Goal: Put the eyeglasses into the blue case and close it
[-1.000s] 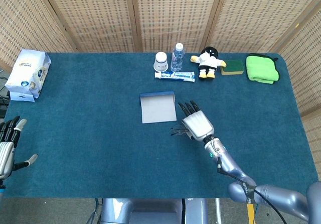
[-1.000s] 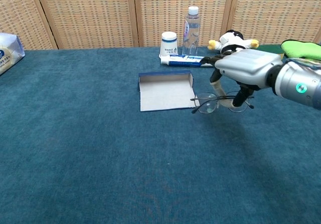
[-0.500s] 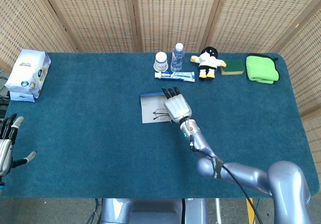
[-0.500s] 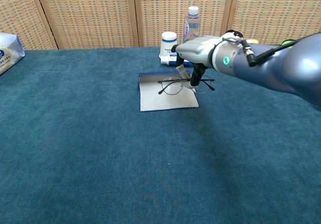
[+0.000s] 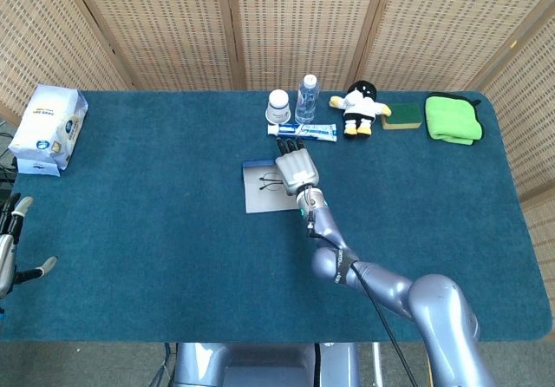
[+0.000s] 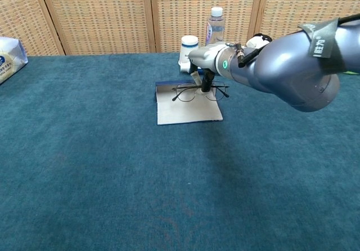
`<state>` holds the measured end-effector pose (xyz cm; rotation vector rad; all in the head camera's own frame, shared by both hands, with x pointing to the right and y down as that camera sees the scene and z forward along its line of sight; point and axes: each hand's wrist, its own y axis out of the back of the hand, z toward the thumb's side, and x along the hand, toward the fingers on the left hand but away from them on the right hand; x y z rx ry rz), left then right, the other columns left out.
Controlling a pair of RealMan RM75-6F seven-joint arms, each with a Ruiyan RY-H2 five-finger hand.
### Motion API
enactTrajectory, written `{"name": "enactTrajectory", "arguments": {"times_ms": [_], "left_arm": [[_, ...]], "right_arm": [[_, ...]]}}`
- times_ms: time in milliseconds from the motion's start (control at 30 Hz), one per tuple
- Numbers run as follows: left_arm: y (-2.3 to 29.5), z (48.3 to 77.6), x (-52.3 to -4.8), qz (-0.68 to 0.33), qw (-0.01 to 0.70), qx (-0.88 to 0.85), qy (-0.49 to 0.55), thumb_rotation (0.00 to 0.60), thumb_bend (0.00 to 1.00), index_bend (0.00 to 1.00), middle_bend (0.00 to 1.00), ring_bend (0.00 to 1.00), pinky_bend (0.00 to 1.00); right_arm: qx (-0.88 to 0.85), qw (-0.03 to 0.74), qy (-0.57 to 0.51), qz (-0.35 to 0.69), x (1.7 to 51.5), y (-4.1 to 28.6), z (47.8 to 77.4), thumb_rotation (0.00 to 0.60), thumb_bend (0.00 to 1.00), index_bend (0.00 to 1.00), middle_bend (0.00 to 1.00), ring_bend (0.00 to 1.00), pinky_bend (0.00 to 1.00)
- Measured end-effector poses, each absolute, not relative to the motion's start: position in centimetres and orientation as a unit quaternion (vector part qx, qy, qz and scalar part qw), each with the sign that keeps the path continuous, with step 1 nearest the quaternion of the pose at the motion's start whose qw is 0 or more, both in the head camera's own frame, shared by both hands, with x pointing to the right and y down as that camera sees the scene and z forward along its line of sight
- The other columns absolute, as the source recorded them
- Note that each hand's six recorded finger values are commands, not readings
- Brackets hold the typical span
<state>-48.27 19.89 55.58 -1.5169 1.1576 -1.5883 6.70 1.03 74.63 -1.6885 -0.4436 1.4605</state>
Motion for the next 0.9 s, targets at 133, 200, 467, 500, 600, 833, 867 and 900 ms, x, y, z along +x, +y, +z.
{"name": "enactTrajectory", "arguments": {"times_ms": [133, 200, 467, 500, 600, 833, 867, 900], "left_arm": [[19.7, 55.8, -48.4, -0.608, 0.319, -0.578, 0.441, 0.600, 0.00, 0.00, 0.00, 0.00, 0.00], [19.7, 55.8, -48.5, -0.609, 0.318, -0.577, 0.442, 0.600, 0.00, 0.00, 0.00, 0.00, 0.00], [19.5, 55.9, -48.8, -0.612, 0.312, -0.574, 0.445, 0.600, 0.00, 0.00, 0.00, 0.00, 0.00], [19.5, 56.0, -48.9, -0.613, 0.311, -0.574, 0.445, 0.600, 0.00, 0.00, 0.00, 0.00, 0.00], [19.3, 56.1, -49.0, -0.614, 0.309, -0.574, 0.444, 0.600, 0.00, 0.00, 0.00, 0.00, 0.00], [19.3, 56.1, -49.0, -0.615, 0.307, -0.575, 0.444, 0.600, 0.00, 0.00, 0.00, 0.00, 0.00], [19.3, 56.1, -48.9, -0.614, 0.307, -0.576, 0.444, 0.600, 0.00, 0.00, 0.00, 0.00, 0.00], [19.3, 56.1, -48.9, -0.613, 0.308, -0.576, 0.445, 0.600, 0.00, 0.00, 0.00, 0.00, 0.00]], "right_arm": [[-0.673, 0.417, -0.178, 0.585, 6.1, 0.8, 75.2, 0.600, 0.47, 0.62, 0.00, 0.00, 0.00], [-0.672, 0.415, -0.180, 0.586, 6.0, 0.7, 75.4, 0.600, 0.47, 0.62, 0.00, 0.00, 0.00], [-0.664, 0.407, -0.197, 0.596, 5.7, -0.2, 76.0, 0.600, 0.36, 0.47, 0.00, 0.00, 0.00], [-0.663, 0.407, -0.199, 0.596, 5.7, -0.2, 76.1, 0.600, 0.33, 0.41, 0.00, 0.00, 0.00], [-0.664, 0.404, -0.203, 0.596, 5.6, -0.3, 76.2, 0.600, 0.27, 0.27, 0.00, 0.00, 0.00], [-0.672, 0.394, -0.212, 0.590, 5.3, -0.2, 76.4, 0.600, 0.26, 0.18, 0.00, 0.00, 0.00], [-0.673, 0.393, -0.213, 0.589, 5.3, -0.2, 76.4, 0.600, 0.26, 0.18, 0.00, 0.00, 0.00], [-0.674, 0.393, -0.215, 0.588, 5.2, -0.2, 76.4, 0.600, 0.27, 0.18, 0.00, 0.00, 0.00]]}}
